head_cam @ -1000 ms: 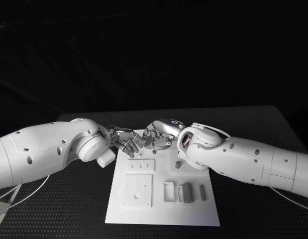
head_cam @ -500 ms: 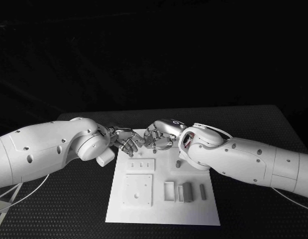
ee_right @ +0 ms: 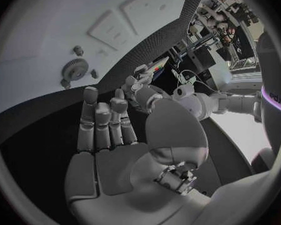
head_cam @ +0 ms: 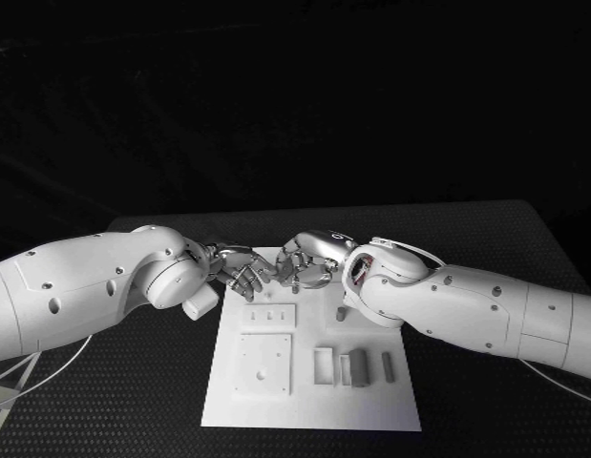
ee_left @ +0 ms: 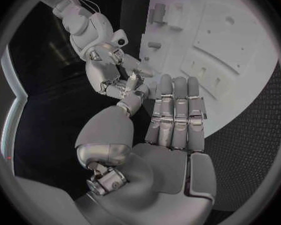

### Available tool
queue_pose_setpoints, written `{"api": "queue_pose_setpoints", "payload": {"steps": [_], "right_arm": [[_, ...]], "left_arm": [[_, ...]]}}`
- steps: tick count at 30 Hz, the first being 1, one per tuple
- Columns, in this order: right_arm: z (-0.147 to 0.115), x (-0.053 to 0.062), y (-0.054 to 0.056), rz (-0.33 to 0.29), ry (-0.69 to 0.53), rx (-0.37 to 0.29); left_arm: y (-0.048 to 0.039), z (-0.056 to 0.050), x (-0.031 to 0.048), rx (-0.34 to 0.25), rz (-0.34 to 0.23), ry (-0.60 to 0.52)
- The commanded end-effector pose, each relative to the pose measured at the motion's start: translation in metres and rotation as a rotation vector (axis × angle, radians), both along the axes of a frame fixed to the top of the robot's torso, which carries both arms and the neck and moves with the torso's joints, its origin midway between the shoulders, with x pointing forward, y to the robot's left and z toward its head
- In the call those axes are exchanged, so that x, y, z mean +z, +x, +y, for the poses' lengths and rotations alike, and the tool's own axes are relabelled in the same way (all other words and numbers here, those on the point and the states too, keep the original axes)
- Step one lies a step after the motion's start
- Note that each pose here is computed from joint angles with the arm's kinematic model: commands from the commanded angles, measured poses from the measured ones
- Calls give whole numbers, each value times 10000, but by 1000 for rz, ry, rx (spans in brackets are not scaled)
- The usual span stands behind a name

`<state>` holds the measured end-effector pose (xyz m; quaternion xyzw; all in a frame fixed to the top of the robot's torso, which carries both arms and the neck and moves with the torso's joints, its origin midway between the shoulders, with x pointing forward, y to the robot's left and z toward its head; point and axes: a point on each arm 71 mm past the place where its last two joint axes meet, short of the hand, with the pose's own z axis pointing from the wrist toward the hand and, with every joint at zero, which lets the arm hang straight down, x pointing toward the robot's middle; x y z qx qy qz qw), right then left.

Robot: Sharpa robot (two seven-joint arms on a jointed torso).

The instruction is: Assemble the parts on the task board

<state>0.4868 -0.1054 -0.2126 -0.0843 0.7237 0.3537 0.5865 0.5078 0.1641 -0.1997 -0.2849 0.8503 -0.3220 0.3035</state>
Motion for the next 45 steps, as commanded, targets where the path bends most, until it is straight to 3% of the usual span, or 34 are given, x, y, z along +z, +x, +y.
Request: {"api": "queue_pose_setpoints", "payload": {"steps": [1, 13, 17, 21, 26, 39, 45], "right_arm": [[-44, -17, 17, -6, -3, -14], [-409, -49, 131, -25, -29, -98], [-519, -9, 181, -11, -17, -135], [-596, 73, 249, -4, 8, -168], [-652, 210, 339, -6, 37, -197], [-807, 588, 607, -50, 88, -270], [-897, 666, 687, -58, 99, -300]], "left_arm": [[0, -9, 15, -20, -4, 1], [38, 64, -23, -76, -3, 128], [70, 90, -44, -79, 13, 171], [99, 112, -103, -67, 29, 219], [128, 53, -126, -68, 33, 257], [132, -111, -216, -143, 51, 343], [104, -191, -291, -160, 57, 343]]}}
